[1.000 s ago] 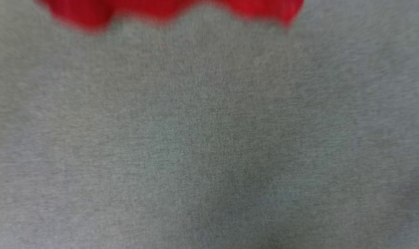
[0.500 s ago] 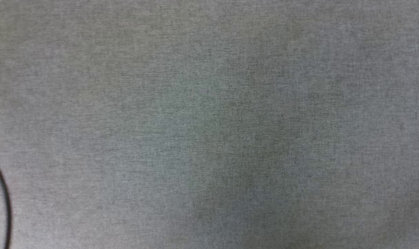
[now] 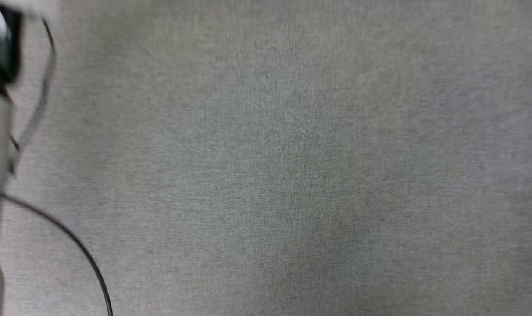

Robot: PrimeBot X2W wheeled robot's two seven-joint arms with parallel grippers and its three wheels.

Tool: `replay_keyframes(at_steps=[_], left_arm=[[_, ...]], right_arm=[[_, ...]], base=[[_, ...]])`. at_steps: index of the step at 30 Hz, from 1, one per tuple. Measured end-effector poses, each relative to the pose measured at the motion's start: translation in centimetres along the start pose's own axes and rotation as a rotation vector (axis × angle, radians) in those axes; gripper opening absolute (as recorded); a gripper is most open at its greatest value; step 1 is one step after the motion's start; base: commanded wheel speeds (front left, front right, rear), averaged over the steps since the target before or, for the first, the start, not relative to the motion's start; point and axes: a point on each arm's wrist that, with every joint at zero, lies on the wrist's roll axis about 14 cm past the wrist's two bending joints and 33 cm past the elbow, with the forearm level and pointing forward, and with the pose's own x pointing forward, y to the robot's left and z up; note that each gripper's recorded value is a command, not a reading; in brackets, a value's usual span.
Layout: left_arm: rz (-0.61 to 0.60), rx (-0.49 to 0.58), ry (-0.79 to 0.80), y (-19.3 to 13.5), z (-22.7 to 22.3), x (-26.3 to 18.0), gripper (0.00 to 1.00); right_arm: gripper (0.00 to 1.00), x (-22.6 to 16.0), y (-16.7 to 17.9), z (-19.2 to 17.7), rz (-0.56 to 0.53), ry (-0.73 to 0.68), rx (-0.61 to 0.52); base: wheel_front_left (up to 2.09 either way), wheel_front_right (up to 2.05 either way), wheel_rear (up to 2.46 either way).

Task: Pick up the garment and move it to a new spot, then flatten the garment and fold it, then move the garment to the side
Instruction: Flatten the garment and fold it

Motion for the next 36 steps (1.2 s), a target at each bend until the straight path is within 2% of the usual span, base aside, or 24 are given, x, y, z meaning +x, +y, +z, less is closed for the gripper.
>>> replay_keyframes(at_steps=[8,16,20,28,36], left_arm=[[-0.001,-0.077,0.234,-1.8,-5.1,-11.3,0.0],[-0.009,-0.149,0.373,-4.3,-6.3,-20.6,0.0],[-0.011,-0.174,0.432,-5.6,-6.3,-24.5,0.0],[0.01,-0.196,0.527,-6.7,-6.5,-30.7,0.0],[-0.016,-0.248,0.607,-9.2,-6.8,-33.9,0.0]], right_arm=[[0.0,-9.0,2.0,-5.6,0.082,0.163,0.044],[0.0,-17.7,2.2,-8.2,0.129,0.29,0.101],[0.0,-21.3,1.9,-8.5,0.154,0.339,0.089],[0.0,-27.5,1.9,-10.5,0.19,0.458,0.066],[0.0,-33.0,2.1,-13.9,0.207,0.614,0.074]], base=[[0.0,0.0,0.0],[0.0,0.0,0.0],[0.0,0.0,0.0],[0.0,0.0,0.0],[0.0,0.0,0.0]])
